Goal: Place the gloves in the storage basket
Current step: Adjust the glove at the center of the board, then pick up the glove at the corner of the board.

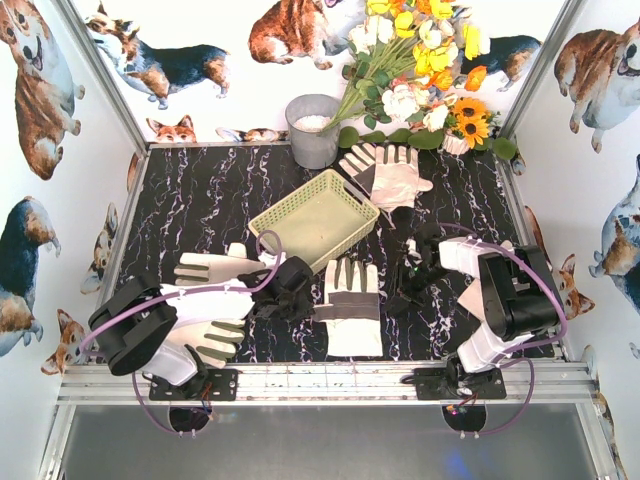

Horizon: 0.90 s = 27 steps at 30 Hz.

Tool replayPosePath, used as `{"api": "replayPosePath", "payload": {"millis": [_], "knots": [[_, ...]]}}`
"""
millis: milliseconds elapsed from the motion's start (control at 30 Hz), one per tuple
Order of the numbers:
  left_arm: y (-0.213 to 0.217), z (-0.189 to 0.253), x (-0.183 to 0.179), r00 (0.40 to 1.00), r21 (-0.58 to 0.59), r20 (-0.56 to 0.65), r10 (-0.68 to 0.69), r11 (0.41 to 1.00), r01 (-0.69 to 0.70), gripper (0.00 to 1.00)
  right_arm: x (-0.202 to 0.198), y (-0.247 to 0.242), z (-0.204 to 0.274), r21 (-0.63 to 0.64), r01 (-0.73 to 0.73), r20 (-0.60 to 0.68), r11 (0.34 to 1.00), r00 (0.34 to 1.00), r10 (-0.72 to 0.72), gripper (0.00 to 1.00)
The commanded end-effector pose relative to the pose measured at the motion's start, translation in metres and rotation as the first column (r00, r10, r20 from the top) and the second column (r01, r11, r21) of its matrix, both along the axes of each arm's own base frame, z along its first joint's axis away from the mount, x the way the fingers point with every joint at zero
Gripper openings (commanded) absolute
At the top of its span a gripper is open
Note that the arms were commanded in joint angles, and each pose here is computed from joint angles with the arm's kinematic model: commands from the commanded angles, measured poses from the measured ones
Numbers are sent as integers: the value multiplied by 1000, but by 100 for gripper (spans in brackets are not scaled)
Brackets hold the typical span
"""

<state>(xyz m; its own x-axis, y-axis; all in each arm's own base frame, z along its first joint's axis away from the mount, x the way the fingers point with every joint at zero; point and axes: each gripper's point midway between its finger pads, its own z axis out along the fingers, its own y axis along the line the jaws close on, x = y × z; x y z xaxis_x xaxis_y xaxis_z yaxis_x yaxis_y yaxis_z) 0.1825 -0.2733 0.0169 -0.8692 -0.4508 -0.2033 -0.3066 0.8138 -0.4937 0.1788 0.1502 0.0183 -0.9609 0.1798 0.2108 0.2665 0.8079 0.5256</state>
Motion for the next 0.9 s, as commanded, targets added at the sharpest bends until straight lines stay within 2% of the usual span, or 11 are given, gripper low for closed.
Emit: {"api": "replayPosePath", "payload": {"millis": [0, 67, 100, 133, 200, 400, 533, 700, 867], "knots": [[8, 1, -5, 998, 87, -30, -53, 995, 55, 0, 11, -2, 7, -23, -4, 91, 1000, 996, 6, 28], [6, 8, 0, 998, 91, -11, -65, 994, 66, 0, 12, -3, 13, -24, 1, 109, 1000, 994, 2, 32], [7, 9, 0, 997, 102, -11, -70, 992, 71, 8, 13, -3, 17, -26, 3, 121, 1000, 993, 0, 34], [2, 18, 5, 997, 97, 4, -75, 992, 74, 21, 14, -3, 23, -26, 4, 135, 1000, 991, -1, 36], [1, 28, 9, 996, 117, 12, -87, 990, 85, 36, 17, -4, 35, -27, 7, 164, 1000, 986, -3, 41], [21, 65, 9, 995, 196, 49, -88, 978, 77, 60, 27, -7, 78, -39, 27, 271, 999, 962, -16, 52], [53, 84, -1, 998, 252, 56, -25, 968, 10, 62, 30, -8, 101, -32, 43, 325, 999, 945, -30, 54], [123, 85, -14, 990, 340, 3, 141, 931, -133, 61, 28, -9, 122, -15, 63, 365, 998, 930, -54, 55], [198, 80, -9, 924, 376, 8, 383, 855, -358, 61, 26, -11, 143, -1, 86, 406, 996, 911, -79, 56]]}}
